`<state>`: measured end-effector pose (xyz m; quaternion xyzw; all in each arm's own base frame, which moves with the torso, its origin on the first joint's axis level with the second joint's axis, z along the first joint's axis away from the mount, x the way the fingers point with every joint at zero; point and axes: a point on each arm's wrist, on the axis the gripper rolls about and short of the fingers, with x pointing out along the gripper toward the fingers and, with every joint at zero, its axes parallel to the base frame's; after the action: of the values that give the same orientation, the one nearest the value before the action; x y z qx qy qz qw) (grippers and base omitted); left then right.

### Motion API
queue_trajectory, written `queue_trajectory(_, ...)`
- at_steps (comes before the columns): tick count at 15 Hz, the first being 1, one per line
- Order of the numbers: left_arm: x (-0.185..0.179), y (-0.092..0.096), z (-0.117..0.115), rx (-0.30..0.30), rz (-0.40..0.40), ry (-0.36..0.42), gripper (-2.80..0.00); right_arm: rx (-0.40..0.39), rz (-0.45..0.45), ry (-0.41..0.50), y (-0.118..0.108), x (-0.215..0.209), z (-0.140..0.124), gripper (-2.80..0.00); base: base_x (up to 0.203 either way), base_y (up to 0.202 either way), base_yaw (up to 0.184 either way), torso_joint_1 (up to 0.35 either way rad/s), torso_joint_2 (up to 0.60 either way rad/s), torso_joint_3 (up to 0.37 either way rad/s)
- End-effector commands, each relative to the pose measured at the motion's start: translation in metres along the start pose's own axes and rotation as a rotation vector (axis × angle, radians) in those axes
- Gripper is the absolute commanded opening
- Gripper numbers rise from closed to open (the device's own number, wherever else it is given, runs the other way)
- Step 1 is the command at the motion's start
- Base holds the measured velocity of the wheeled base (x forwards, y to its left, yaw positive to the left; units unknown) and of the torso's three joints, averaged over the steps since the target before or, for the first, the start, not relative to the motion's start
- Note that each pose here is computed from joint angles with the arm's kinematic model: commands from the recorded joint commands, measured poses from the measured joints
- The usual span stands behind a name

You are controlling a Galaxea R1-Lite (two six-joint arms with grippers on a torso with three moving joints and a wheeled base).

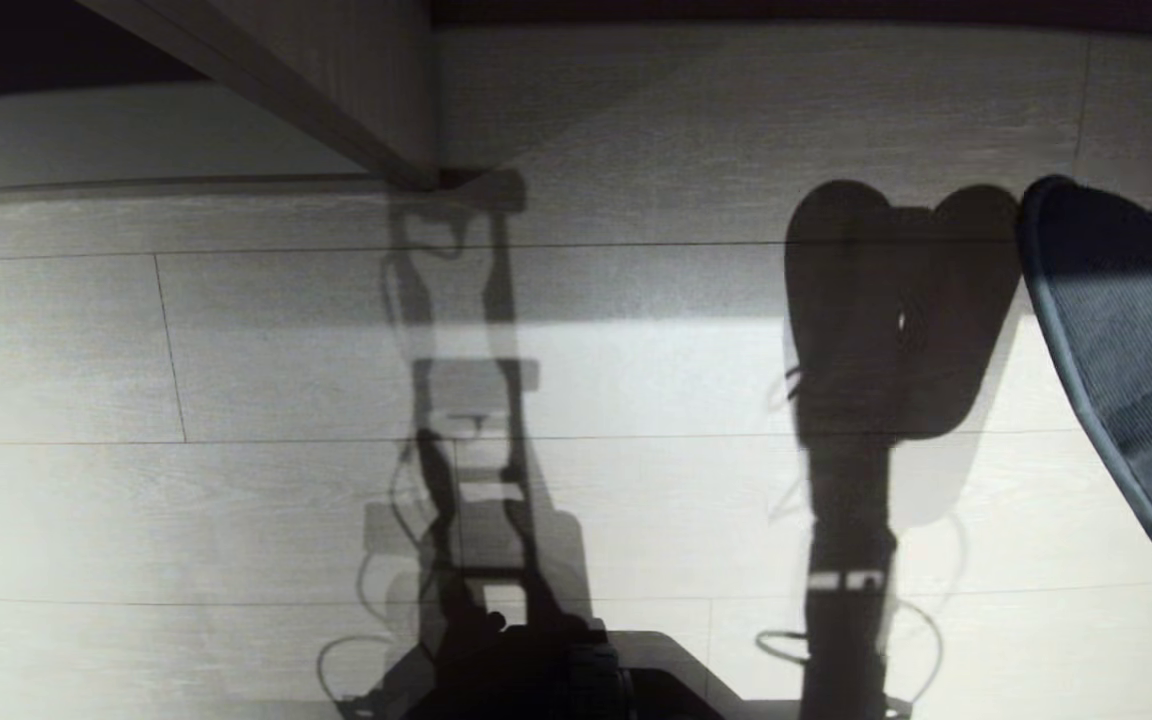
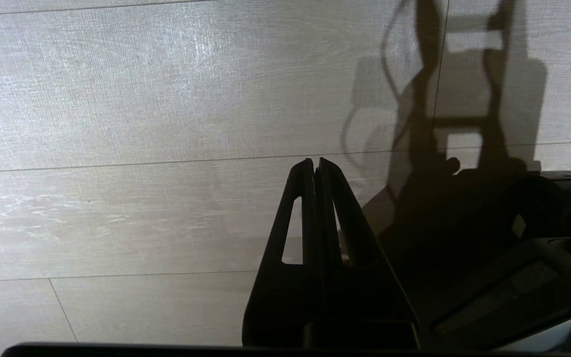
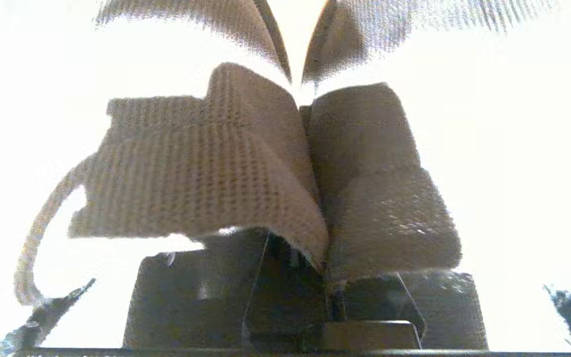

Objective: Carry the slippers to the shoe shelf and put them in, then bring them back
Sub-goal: Place the slippers into the shoe cabinet

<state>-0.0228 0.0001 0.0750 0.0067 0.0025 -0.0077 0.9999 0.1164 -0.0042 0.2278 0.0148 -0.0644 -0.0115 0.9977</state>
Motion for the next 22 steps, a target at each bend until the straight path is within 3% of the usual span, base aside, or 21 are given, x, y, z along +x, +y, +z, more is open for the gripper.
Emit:
queue_trajectory(1, 0.000, 0.000, 0.000, 0.000, 0.000, -0.001, -2.80, -0.013, 0.003, -0.061, 0.001, -0.047, -0.002, -2.80, 0.000, 0.000, 0.000, 0.000, 0.00, 0.000)
queue_trajectory(6, 0.000, 0.000, 0.000, 0.002, 0.000, -0.001, -2.80, -0.104, -0.015, -0.022, 0.000, -0.108, -0.048, -2.80, 0.000, 0.000, 0.000, 0.000, 0.00, 0.000)
queue_trajectory(11, 0.000, 0.000, 0.000, 0.000, 0.000, -0.001, -2.80, -0.174, 0.022, 0.024, -0.001, -0.128, -0.086, -2.80, 0.000, 0.000, 0.000, 0.000, 0.00, 0.000)
queue_trajectory(13, 0.000, 0.000, 0.000, 0.000, 0.000, -0.001, -2.80, -0.172, 0.018, 0.010, -0.002, -0.137, -0.099, -2.80, 0.000, 0.000, 0.000, 0.000, 0.00, 0.000)
queue_trajectory(17, 0.000, 0.000, 0.000, 0.000, 0.000, -0.001, -2.80, -0.172, 0.034, 0.119, -0.003, -0.149, -0.122, -2.80, 0.000, 0.000, 0.000, 0.000, 0.00, 0.000)
queue_trajectory(22, 0.000, 0.000, 0.000, 0.002, 0.000, -0.001, -2.80, -0.155, 0.059, 0.107, -0.003, -0.157, -0.131, -2.80, 0.000, 0.000, 0.000, 0.000, 0.00, 0.000)
